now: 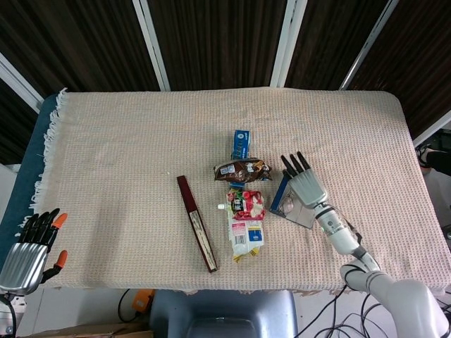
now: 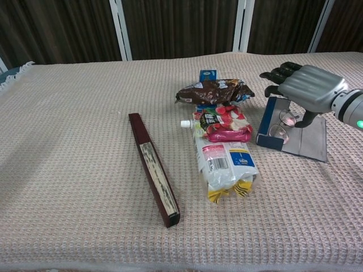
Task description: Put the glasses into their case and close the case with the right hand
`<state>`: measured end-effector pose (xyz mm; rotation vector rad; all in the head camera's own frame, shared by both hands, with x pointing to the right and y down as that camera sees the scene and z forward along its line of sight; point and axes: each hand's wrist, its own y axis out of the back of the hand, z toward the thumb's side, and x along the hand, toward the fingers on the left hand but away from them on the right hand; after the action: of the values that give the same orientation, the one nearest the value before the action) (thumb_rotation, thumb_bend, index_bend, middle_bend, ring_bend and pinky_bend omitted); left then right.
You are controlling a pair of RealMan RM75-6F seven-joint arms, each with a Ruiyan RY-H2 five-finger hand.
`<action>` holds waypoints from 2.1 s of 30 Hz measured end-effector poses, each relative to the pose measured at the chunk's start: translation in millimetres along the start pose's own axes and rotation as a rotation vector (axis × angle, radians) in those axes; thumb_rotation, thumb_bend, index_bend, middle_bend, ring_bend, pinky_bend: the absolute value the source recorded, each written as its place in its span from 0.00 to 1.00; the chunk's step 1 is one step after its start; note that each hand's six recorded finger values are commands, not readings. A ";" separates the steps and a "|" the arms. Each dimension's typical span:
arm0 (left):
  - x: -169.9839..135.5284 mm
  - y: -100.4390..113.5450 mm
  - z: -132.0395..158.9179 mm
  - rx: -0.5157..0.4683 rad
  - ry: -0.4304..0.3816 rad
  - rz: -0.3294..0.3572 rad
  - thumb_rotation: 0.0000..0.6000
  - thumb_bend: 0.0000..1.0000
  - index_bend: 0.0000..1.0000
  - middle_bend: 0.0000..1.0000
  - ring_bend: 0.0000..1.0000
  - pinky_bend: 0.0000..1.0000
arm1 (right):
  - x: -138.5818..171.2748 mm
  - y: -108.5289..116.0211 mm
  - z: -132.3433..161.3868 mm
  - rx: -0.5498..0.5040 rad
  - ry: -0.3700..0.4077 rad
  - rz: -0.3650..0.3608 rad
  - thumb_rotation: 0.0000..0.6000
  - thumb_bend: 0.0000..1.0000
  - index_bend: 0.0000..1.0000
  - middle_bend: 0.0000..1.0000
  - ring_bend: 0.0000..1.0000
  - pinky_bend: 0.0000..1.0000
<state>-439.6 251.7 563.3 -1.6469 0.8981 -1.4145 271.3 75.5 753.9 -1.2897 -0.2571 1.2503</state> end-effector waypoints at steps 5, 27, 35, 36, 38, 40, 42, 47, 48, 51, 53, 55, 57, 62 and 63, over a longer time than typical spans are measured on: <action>-0.1 0.0 -1.1 -0.002 0.004 -0.001 1.00 0.41 0.00 0.00 0.00 0.06 | -7.1 6.1 4.5 0.001 -0.006 -0.012 1.00 0.25 0.39 0.05 0.00 0.00; 2.3 1.4 -4.3 -0.009 0.018 -0.001 1.00 0.41 0.00 0.00 0.00 0.06 | -10.6 20.7 1.7 -0.050 -0.019 -0.060 1.00 0.25 0.41 0.05 0.00 0.00; 1.2 0.6 -1.1 -0.002 0.009 0.001 1.00 0.41 0.00 0.00 0.00 0.06 | 41.6 18.7 -23.7 -0.059 0.052 -0.116 1.00 0.25 0.49 0.05 0.00 0.00; 1.3 0.1 -0.2 0.001 0.007 0.000 1.00 0.41 0.00 0.00 0.00 0.06 | 50.8 17.0 -27.1 -0.056 0.071 -0.118 1.00 0.25 0.50 0.05 0.00 0.00; 1.3 -0.7 1.5 0.006 0.003 0.000 1.00 0.41 0.00 0.00 0.00 0.06 | 63.9 13.3 -31.2 -0.050 0.101 -0.115 1.00 0.25 0.52 0.05 0.00 0.00; 1.1 -1.8 3.3 0.012 -0.002 -0.001 1.00 0.41 0.00 0.00 0.00 0.06 | 75.8 7.5 -35.0 -0.035 0.129 -0.105 1.00 0.25 0.53 0.05 0.00 0.00; 0.8 -3.1 4.8 0.017 -0.006 -0.003 1.00 0.41 0.00 0.00 0.00 0.06 | 81.8 2.0 -39.8 -0.019 0.138 -0.093 1.00 0.25 0.53 0.05 0.00 0.00; 1.1 -4.7 6.5 0.021 -0.011 -0.006 1.00 0.41 0.00 0.00 0.00 0.06 | 88.5 -10.9 -48.3 -0.017 0.144 -0.063 1.00 0.25 0.56 0.06 0.00 0.00; 1.2 -4.7 6.6 0.021 -0.011 -0.006 1.00 0.41 0.00 0.00 0.00 0.06 | 88.6 -14.2 -48.4 -0.017 0.145 -0.055 1.00 0.25 0.57 0.06 0.00 0.00; 1.0 -4.3 6.1 0.020 -0.010 -0.005 1.00 0.41 0.00 0.00 0.00 0.06 | 87.1 -21.8 -45.4 -0.015 0.150 -0.038 1.00 0.25 0.58 0.07 0.00 0.00; 0.8 -4.0 5.8 0.018 -0.010 -0.005 1.00 0.41 0.00 0.00 0.00 0.06 | 85.2 -25.6 -42.0 -0.017 0.154 -0.030 1.00 0.25 0.59 0.07 0.00 0.00; 0.8 -3.8 5.2 0.018 -0.009 -0.004 1.00 0.41 0.00 0.00 0.00 0.06 | 82.4 -28.8 -37.4 -0.023 0.157 -0.025 1.00 0.25 0.60 0.08 0.00 0.00; 0.6 -3.6 4.7 0.017 -0.008 -0.003 1.00 0.41 0.00 0.00 0.00 0.06 | 79.6 -30.8 -32.8 -0.033 0.160 -0.022 1.00 0.25 0.61 0.08 0.00 0.00; -0.3 -3.2 4.0 0.016 -0.008 -0.002 1.00 0.41 0.00 0.00 0.00 0.06 | 74.9 -32.1 -25.5 -0.043 0.167 -0.025 1.00 0.25 0.63 0.09 0.00 0.00; -0.6 -3.0 3.8 0.016 -0.008 -0.002 1.00 0.41 0.00 0.00 0.00 0.06 | 74.1 -32.3 -24.3 -0.044 0.169 -0.025 1.00 0.25 0.63 0.09 0.00 0.00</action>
<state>-435.8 254.1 565.4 -1.6409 0.8786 -1.4113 335.6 127.5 736.8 -1.4169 -0.1798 1.1126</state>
